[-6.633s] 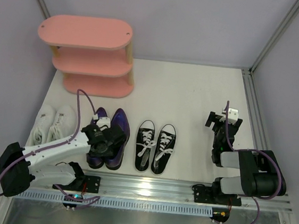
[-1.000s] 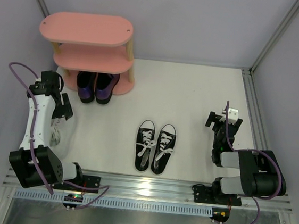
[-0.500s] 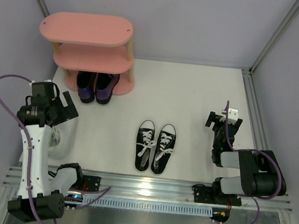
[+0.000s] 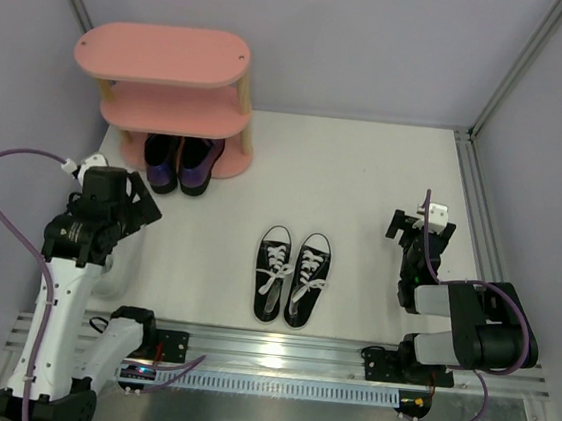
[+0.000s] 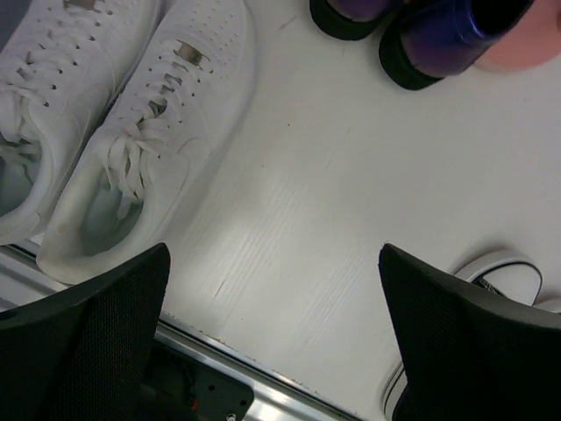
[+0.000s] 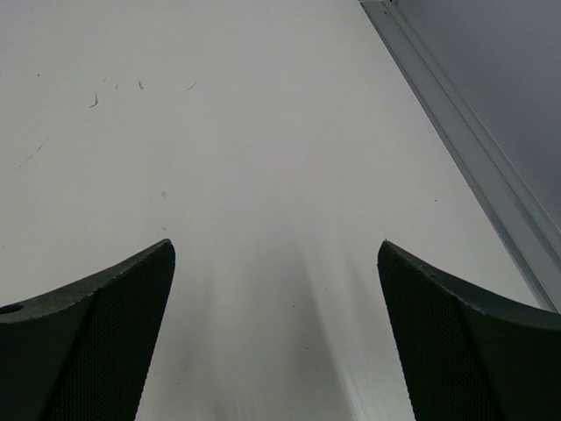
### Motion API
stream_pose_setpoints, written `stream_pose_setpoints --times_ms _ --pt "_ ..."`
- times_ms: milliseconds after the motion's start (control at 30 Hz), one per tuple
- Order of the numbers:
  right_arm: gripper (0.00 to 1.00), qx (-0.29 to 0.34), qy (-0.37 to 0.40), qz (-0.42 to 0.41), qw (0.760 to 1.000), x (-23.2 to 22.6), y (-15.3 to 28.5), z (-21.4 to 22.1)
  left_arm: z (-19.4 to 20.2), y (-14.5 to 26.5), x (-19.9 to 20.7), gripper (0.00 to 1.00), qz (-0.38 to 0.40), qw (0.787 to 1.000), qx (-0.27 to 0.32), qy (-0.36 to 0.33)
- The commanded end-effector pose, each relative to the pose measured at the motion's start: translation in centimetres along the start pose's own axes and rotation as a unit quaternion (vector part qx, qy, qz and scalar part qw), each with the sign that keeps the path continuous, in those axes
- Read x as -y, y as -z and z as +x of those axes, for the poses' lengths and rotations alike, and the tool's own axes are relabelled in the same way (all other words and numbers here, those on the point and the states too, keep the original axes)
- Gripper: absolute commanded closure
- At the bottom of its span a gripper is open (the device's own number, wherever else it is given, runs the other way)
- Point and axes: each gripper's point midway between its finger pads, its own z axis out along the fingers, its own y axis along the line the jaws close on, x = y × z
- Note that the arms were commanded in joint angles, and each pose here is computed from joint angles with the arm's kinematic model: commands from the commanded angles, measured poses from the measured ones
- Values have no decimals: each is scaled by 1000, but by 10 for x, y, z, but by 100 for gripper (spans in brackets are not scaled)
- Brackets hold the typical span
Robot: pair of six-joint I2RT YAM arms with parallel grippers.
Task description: Place and organize the shoes onto the shoe shelf
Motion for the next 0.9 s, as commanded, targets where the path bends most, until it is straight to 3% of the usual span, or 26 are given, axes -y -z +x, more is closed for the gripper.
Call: stream_pose_setpoints --times_ms 0,167,300,433,533,667,833,867 --pt "3 49 -28 -1 998 -2 -5 -29 -24 -6 -10 1 -60 995 49 70" --pt "3 49 -28 -2 998 -2 -5 -29 -23 -11 -27 2 -148 988 -23 -31" --pt "3 48 -28 -2 998 -2 -5 -28 -33 7 -45 5 -150 984 10 -95" --pt "3 48 -28 -2 998 -2 -5 -28 -39 29 -60 0 -116 984 80 -114" --pt "3 48 -28 -2 998 -2 -5 -28 -41 36 -70 0 -115 982 95 -114" --pt "3 47 -27 -2 999 -2 -5 -27 -37 16 -66 1 -114 984 57 -122" --pt "3 48 -28 -1 998 -2 -5 -28 -33 -19 -55 0 -38 996 28 -71" --pt "3 49 -28 -2 998 -2 -5 -29 -31 -22 -56 2 -23 995 20 -97"
